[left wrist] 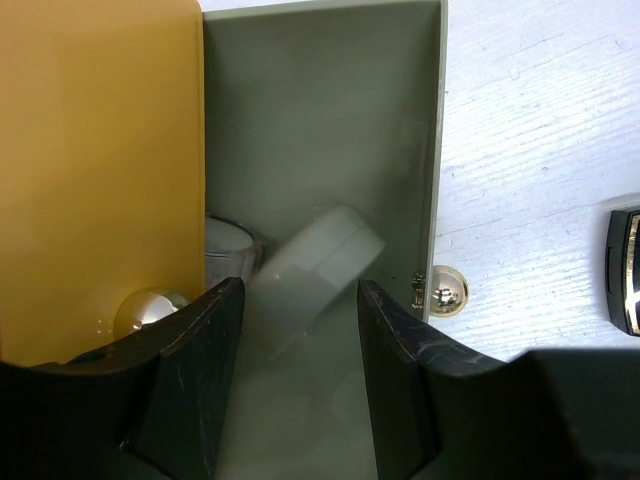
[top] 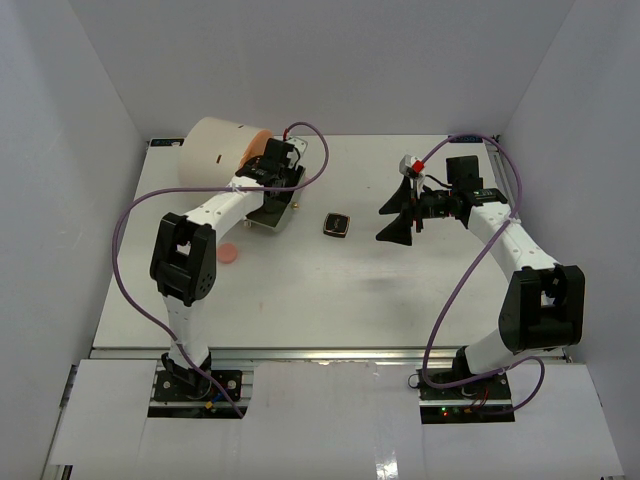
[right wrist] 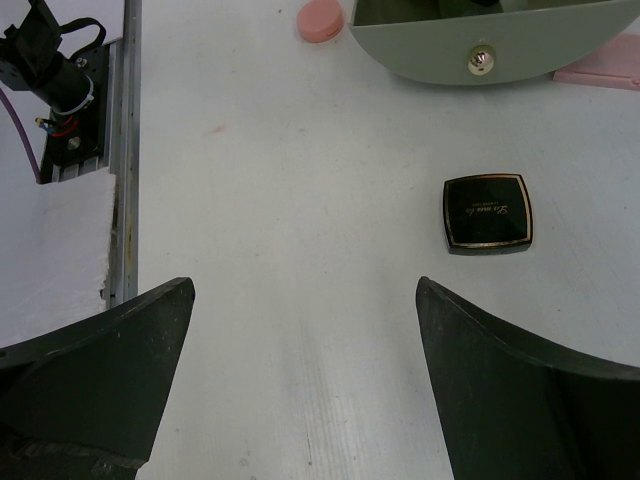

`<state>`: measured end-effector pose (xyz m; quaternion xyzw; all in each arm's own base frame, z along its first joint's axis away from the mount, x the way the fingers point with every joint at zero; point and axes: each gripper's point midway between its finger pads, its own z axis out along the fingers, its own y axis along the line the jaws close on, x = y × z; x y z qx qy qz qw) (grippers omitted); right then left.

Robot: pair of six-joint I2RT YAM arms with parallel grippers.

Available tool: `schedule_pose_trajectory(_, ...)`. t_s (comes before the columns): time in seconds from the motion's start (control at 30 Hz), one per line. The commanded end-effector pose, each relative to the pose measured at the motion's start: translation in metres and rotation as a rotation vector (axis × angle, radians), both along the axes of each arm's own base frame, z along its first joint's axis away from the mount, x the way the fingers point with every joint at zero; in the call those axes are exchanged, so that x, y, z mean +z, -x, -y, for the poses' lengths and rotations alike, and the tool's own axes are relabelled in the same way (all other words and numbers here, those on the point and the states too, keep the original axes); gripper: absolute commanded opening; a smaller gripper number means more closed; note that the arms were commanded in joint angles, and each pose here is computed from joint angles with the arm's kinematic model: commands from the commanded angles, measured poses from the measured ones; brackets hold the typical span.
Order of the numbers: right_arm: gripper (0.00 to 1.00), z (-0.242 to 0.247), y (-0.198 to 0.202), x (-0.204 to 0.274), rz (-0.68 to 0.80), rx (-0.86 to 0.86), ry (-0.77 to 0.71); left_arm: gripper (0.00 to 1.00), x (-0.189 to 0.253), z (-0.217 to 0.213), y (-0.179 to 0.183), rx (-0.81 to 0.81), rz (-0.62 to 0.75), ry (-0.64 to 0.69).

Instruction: Organize the makeup

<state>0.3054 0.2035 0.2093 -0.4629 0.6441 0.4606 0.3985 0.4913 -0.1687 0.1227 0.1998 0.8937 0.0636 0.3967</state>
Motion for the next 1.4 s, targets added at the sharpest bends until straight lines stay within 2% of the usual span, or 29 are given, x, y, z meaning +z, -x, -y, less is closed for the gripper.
schedule_pose_trajectory(0.0,0.98,-0.001,0.002,0.005,0.012,0.021,-0.024,0.61,0.026,-0.003,-0.006,0.014,0.057,0.015)
schedule_pose_trajectory(0.67,0.98,0.000,0.001,0.006,0.015,0.019,-0.025,0.59,0.000,-0.006,-0.010,0.006,0.019,-0.040)
schedule_pose_trajectory(0.93,0.98,0.001,0.001,0.006,0.016,0.018,-0.025,0.43,0.000,-0.003,-0.004,0.005,0.007,-0.001)
schedule_pose_trajectory(1.17,0.98,0.001,0.001,0.005,0.014,0.019,-0.026,0.23,0.030,0.002,-0.004,0.046,0.058,0.083)
schedule_pose_trajectory(1.37,0.98,0.001,0.001,0.005,0.014,0.019,-0.026,0.18,0.056,0.008,-0.005,0.135,0.102,0.215)
